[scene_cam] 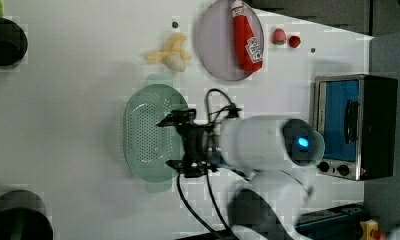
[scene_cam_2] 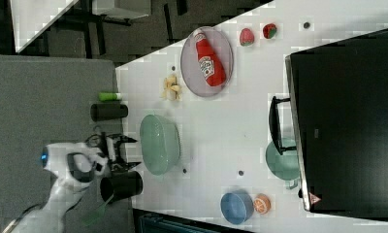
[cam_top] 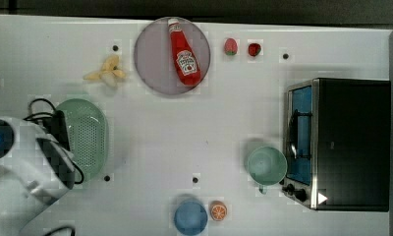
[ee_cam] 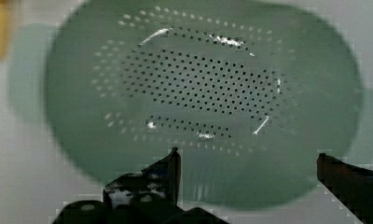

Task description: Drag strainer left to right.

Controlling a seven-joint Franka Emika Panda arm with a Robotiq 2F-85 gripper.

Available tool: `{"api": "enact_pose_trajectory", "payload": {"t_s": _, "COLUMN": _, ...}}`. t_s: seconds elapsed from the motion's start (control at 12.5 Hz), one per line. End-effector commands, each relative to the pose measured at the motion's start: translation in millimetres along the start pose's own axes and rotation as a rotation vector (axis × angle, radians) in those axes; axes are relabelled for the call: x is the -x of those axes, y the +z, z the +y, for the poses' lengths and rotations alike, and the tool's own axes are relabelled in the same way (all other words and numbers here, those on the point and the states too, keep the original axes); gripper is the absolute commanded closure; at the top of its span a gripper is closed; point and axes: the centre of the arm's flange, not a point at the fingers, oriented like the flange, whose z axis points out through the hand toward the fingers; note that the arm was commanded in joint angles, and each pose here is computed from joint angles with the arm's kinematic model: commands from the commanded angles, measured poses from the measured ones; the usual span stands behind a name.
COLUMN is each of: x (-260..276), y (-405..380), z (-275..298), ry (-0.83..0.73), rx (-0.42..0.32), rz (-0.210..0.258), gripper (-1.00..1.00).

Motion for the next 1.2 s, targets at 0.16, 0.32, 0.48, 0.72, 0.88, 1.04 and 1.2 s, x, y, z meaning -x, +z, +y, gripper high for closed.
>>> {"api": "enact_pose_trajectory", "payload": {"t_s": 0.16, "x": -47, "y": 58, "z": -14, "ry": 0.124, "rx": -0.004, "rz": -0.009, "gripper": -1.0}}
{"api": "enact_pose_trajectory", "payload": {"t_s": 0.32, "x": -54, "y": 78, "z": -17, "ry": 0.137, "rx": -0.015, "rz": -0.025, "gripper": -1.0}}
{"api": "enact_pose_trajectory", "payload": {"t_s": 0.48, "x": -65, "y": 92, "z": -19, "ry": 0.122, "rx": -0.028, "rz": -0.003, "gripper": -1.0}}
{"api": "enact_pose_trajectory", "payload": {"t_s": 0.72, "x": -85, "y": 108, "z": -13, "ry": 0.117, "rx": -0.019, "rz": 0.042, "gripper": -1.0}}
{"api": "enact_pose_trajectory", "payload": {"t_s": 0.88, "x": -93, "y": 108, "z": -14, "ry": 0.129, "rx": -0.051, "rz": 0.03, "gripper": -1.0}}
{"api": "enact_pose_trajectory", "payload": {"t_s": 1.04, "x": -109, "y": 110, "z": -16, "ry": 0.151, "rx": -0.063, "rz": 0.038, "gripper": -1.0}}
{"api": "enact_pose_trajectory", "payload": {"t_s": 1.2, "x": -124, "y": 109, "z": -16, "ry": 0.171, "rx": -0.064, "rz": 0.05, "gripper": -1.0}}
